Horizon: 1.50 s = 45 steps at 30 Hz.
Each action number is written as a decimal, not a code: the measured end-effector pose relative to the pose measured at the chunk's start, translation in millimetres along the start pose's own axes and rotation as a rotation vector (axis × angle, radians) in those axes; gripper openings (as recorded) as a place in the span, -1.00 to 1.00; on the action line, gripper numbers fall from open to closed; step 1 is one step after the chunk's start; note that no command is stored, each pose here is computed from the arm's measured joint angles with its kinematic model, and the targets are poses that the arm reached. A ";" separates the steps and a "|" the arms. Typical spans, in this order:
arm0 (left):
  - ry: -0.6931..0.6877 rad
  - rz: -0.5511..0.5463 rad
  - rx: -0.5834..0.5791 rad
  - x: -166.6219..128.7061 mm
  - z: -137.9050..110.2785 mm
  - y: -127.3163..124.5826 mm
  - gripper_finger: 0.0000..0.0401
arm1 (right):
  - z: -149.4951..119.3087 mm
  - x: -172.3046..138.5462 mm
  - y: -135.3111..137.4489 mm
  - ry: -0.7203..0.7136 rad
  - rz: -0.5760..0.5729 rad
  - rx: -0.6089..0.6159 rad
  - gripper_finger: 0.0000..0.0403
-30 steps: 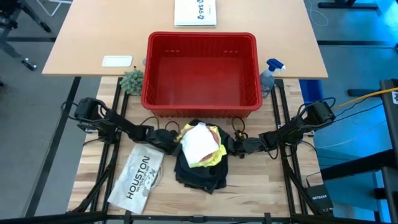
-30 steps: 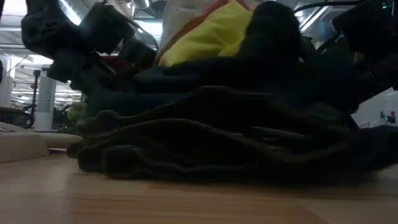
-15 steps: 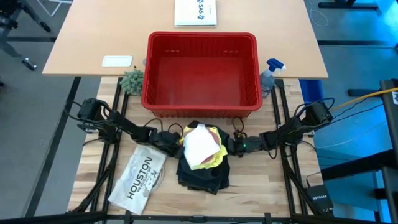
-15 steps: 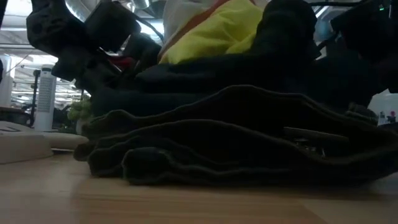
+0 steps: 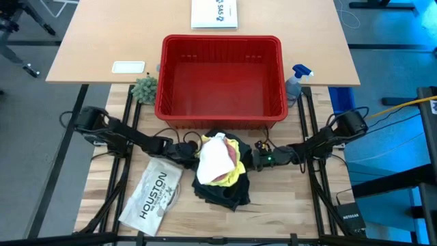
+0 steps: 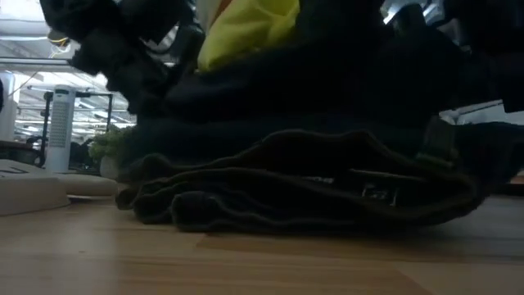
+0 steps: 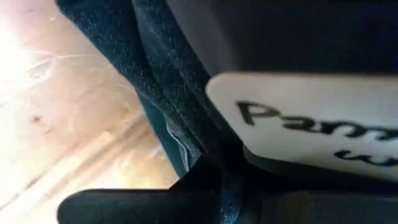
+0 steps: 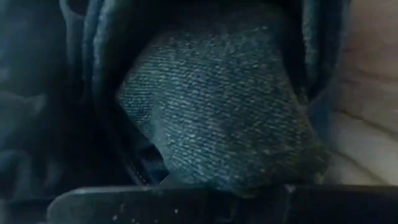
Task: Fold laundry
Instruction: Put the stacked clothes into the red bin
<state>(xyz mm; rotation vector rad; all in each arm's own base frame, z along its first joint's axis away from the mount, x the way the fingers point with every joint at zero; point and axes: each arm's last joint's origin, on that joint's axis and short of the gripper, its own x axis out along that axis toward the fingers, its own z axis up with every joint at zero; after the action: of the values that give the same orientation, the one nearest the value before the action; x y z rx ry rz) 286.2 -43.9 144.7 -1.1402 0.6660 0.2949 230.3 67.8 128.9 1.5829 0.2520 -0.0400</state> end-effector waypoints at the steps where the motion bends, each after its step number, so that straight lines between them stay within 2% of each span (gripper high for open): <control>1: -0.001 -0.005 0.004 -3.9 1.1 -3.6 -0.96 | -0.1 -0.6 1.8 0.002 0.008 0.000 -0.95; 5: -0.020 -0.040 0.006 -17.9 6.0 -18.9 -0.96 | -0.3 -3.7 12.2 0.006 0.055 -0.007 -0.95; 14: -0.051 -0.125 0.020 -41.9 12.9 -46.1 -0.97 | -1.0 -9.7 34.4 0.009 0.076 -0.033 -0.95; 21: -0.083 -0.137 0.040 -56.8 20.7 -63.7 -0.97 | 5.0 -9.5 54.0 -0.024 0.114 -0.074 -0.95; 30: -0.155 -0.145 0.105 -85.5 44.5 -91.6 -0.97 | 24.7 -6.5 89.0 -0.051 0.184 -0.149 -0.95; 37: -0.217 -0.180 0.104 -105.3 61.7 -98.3 -0.97 | 42.2 -5.8 120.8 -0.073 0.222 -0.215 -0.95; 45: -0.279 -0.169 0.133 -136.6 96.9 -111.7 -0.97 | 77.3 -8.2 156.2 -0.106 0.286 -0.275 -0.95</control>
<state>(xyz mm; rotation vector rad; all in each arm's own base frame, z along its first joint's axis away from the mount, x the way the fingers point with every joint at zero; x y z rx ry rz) 273.3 13.9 337.1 -0.9977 0.3361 0.2553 261.4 -11.0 281.4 1.3252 -0.0527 0.1283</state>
